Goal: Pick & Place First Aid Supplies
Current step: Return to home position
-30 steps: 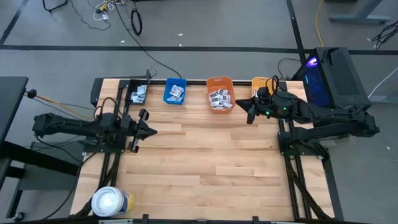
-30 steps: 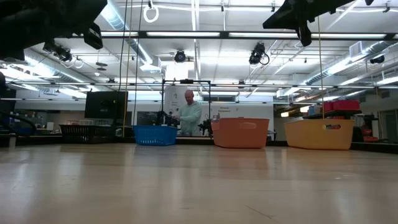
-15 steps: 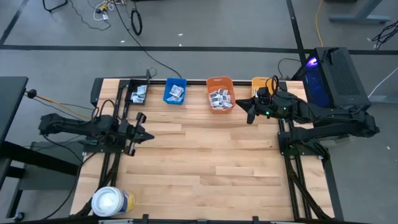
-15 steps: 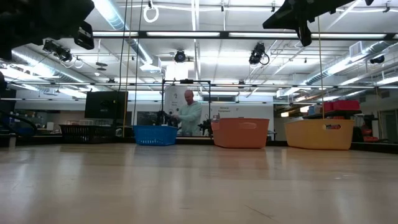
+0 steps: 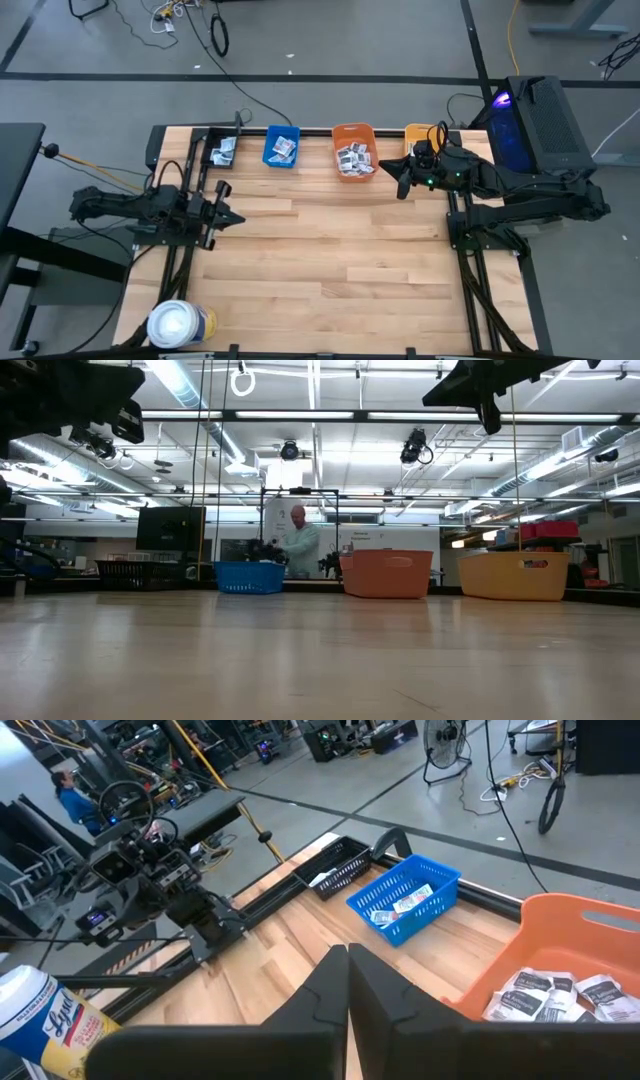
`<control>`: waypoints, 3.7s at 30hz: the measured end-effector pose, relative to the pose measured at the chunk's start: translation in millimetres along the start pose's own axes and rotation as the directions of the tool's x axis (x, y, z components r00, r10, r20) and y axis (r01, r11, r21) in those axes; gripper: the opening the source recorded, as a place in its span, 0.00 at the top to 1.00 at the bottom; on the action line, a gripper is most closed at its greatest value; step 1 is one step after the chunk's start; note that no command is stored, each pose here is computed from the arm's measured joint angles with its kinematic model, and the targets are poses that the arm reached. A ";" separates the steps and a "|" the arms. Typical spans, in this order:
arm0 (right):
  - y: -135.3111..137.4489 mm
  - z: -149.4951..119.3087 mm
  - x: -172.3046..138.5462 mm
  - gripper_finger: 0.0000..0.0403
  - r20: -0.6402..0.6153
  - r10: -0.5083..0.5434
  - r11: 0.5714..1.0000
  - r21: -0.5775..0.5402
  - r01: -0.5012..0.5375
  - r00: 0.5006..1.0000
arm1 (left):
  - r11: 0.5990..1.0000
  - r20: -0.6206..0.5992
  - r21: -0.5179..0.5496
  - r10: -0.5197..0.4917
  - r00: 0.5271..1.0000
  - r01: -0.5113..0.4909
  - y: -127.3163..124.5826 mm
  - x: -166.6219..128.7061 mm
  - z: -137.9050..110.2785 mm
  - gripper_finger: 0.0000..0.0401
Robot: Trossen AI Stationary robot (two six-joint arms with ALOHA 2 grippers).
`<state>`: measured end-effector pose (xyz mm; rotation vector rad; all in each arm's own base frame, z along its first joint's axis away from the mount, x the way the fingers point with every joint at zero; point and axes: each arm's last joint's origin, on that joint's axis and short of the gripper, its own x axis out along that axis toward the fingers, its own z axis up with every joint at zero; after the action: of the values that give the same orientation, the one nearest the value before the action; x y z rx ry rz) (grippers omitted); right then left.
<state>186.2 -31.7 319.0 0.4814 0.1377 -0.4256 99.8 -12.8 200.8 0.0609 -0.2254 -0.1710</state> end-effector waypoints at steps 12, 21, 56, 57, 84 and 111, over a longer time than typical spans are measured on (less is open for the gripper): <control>0.0 -0.1 0.0 0.97 0.000 0.000 1.000 0.000 0.000 1.000 | 1.000 -0.042 -0.003 0.010 0.999 -0.010 -0.4 -6.8 -4.0 1.00; 0.0 -0.1 0.0 0.97 0.000 0.000 1.000 0.000 0.000 1.000 | 0.999 -0.050 -0.005 0.032 0.998 -0.032 -4.1 -9.3 -4.6 1.00; -0.1 -0.1 0.0 0.97 0.000 0.000 1.000 0.000 0.000 1.000 | 0.991 -0.005 0.007 0.130 0.992 -0.130 -2.4 -8.1 0.6 0.96; 0.0 -0.1 0.0 0.97 0.000 0.000 1.000 0.000 0.000 1.000 | 0.992 -0.004 0.007 0.130 0.992 -0.130 -2.4 -8.1 0.6 0.96; 0.0 0.0 -0.1 0.97 0.000 0.000 1.000 0.000 0.000 1.000 | 0.988 -0.034 -0.109 0.105 0.994 -0.109 -4.2 -7.5 -14.7 0.95; 0.0 0.1 -0.1 0.97 0.002 0.001 1.000 0.001 -0.001 1.000 | 0.980 -0.169 -0.086 0.166 0.972 -0.182 4.3 -10.5 -28.4 0.95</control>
<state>186.1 -31.6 319.1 0.4819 0.1358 -0.4250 96.8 -5.5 171.3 -0.0454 -0.0594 -0.0020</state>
